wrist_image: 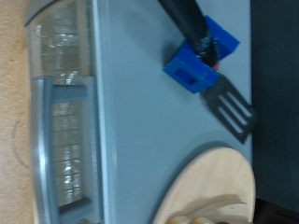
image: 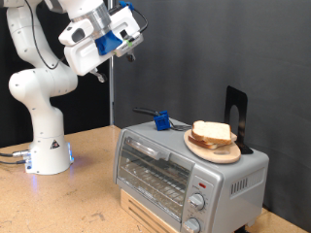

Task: Make a piece of toast with the oven

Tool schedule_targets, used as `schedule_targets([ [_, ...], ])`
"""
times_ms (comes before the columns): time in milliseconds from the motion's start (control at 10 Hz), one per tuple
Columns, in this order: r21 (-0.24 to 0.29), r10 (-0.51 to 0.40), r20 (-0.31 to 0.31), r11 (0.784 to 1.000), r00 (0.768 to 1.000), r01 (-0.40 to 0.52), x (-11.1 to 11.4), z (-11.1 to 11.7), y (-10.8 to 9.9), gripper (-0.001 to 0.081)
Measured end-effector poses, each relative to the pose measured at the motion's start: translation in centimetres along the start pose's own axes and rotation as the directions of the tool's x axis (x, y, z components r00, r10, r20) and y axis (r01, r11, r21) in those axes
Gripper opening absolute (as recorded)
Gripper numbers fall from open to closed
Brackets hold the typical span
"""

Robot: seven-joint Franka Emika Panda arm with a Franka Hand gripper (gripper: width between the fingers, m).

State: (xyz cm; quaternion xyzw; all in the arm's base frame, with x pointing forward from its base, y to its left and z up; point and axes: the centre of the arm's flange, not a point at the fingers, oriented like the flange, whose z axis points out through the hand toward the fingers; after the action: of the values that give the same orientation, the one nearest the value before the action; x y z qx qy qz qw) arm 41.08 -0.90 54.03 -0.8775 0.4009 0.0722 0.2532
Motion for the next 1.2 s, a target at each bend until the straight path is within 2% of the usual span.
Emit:
schedule_targets([
  [200, 0.048, 0.057, 0.030, 0.997, 0.998, -0.059, 0.7, 0.4, -0.1, 0.0808],
  [500, 0.029, 0.144, -0.025, 0.989, 0.989, -0.143, 4.1, 3.3, -0.7, 0.0808],
  [600, 0.007, 0.144, -0.043, 0.990, 0.989, -0.144, 5.3, 4.5, -0.8, 0.0808],
  [800, -0.040, 0.085, -0.065, 0.995, 0.994, -0.088, 7.1, 6.6, -0.6, 0.0808],
  [1000, -0.079, 0.029, -0.077, 0.996, 0.997, -0.035, 7.8, 7.6, -0.4, 0.0808],
  [1200, -0.068, 0.037, -0.056, 0.997, 0.998, -0.040, 7.7, 7.7, -0.4, 0.0808],
])
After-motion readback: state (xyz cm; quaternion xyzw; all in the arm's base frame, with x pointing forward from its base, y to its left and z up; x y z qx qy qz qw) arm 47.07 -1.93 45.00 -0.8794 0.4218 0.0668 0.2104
